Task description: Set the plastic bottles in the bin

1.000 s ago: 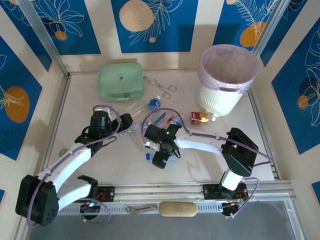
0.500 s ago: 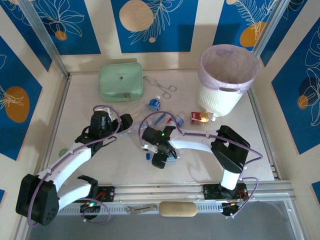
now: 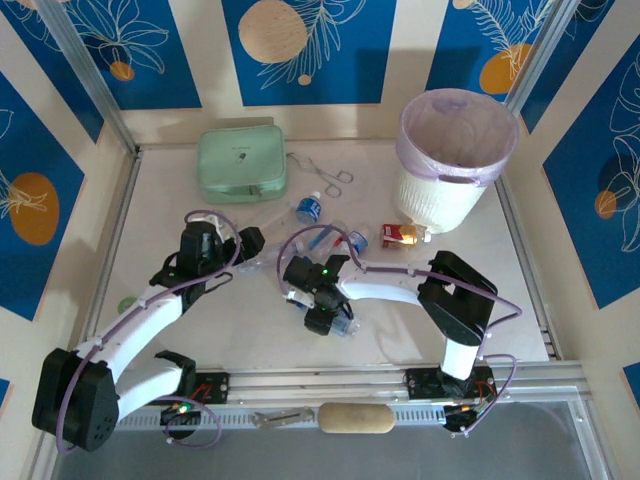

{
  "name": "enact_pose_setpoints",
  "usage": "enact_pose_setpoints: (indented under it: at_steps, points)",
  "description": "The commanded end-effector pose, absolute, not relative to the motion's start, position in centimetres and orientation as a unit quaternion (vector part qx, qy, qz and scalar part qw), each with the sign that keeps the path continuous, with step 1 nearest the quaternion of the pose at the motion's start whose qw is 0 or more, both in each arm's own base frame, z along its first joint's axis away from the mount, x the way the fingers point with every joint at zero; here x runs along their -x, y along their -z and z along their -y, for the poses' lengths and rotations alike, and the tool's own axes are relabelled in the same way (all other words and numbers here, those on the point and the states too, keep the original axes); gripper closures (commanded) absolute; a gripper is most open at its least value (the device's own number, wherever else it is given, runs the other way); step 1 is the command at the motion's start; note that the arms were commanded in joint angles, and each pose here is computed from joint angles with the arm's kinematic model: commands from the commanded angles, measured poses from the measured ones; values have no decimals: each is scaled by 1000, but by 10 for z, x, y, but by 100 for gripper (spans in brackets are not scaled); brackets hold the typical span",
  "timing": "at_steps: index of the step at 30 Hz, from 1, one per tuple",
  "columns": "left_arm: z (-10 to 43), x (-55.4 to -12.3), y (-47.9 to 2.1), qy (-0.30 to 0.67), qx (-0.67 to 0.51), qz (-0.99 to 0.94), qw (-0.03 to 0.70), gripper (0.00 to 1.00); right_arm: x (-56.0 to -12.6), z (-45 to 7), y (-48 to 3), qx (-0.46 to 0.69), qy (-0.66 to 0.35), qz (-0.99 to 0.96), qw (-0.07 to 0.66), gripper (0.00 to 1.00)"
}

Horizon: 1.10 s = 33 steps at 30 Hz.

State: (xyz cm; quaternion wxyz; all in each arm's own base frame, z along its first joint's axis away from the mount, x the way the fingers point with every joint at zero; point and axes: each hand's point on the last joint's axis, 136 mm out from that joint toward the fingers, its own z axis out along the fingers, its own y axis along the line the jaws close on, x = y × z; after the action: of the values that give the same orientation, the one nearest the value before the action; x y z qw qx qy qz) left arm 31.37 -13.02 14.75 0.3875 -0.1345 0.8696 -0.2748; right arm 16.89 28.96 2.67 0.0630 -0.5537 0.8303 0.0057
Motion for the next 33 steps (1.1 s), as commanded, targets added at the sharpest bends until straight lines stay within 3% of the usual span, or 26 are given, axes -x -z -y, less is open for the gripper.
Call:
enact_pose_setpoints:
  at_steps: [1,8,17,26,33]
  points:
    - [125,-314,-152,275,141,-864,397,1,-163,-290,-21,554,-11,-831,54,35]
    - [120,-312,-150,269,148,-864,400,1,-162,-298,-33,555,-35,-828,72,56]
    - [115,-314,-150,266,154,-860,407,1,-182,-323,-115,484,-181,-842,155,59]
    - [132,-319,-151,306,135,-853,400,1,-264,-298,-253,303,-392,-804,329,60]
    - [161,-322,-153,366,94,-848,372,1,-342,-234,-332,176,-344,-771,506,61]
